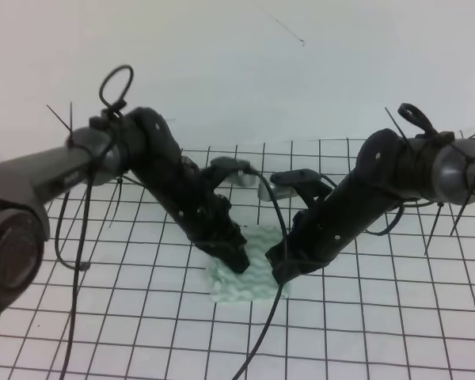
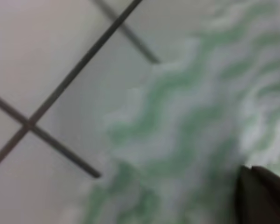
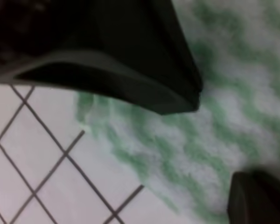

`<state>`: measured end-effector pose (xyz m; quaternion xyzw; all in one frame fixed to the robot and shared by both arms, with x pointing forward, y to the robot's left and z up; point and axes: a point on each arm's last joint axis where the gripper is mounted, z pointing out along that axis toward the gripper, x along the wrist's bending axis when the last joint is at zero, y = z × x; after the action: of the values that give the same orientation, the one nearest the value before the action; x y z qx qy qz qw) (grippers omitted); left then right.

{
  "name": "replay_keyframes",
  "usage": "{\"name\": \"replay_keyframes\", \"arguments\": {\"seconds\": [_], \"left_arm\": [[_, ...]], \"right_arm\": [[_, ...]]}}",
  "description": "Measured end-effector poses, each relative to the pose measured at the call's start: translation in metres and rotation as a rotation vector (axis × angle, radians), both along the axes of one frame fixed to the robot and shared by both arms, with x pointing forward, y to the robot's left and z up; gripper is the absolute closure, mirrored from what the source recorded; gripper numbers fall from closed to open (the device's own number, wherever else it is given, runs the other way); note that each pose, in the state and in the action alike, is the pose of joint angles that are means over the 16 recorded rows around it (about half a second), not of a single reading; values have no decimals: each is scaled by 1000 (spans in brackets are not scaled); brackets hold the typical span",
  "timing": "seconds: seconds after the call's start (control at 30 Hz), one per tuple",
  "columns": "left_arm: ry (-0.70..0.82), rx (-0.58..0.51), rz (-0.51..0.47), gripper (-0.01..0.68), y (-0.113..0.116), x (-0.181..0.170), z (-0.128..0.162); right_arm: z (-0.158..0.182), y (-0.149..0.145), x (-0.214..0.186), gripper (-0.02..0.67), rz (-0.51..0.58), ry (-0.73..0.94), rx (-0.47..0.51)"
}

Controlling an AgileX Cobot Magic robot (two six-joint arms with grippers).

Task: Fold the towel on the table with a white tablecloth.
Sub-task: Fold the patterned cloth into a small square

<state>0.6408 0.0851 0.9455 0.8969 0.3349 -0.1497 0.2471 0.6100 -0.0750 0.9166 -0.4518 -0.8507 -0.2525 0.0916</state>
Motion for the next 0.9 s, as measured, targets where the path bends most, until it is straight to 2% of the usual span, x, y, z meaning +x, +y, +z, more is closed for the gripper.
{"name": "replay_keyframes", "arguments": {"seconds": [0.2, 0.43, 0.63, 0.9], "left_arm": [[10, 31, 6, 672, 1, 2, -10], [-51, 36, 14, 672, 5, -2, 20], [-161, 9, 22, 672, 13, -17, 84], [-396, -63, 71, 672, 38, -71, 203]], "right_arm": [[-2, 0, -1, 651, 10, 10, -8], [15, -1, -4, 651, 34, -10, 1], [60, -6, -10, 651, 54, -107, 24], [168, -42, -32, 652, 15, -412, 25]]}}
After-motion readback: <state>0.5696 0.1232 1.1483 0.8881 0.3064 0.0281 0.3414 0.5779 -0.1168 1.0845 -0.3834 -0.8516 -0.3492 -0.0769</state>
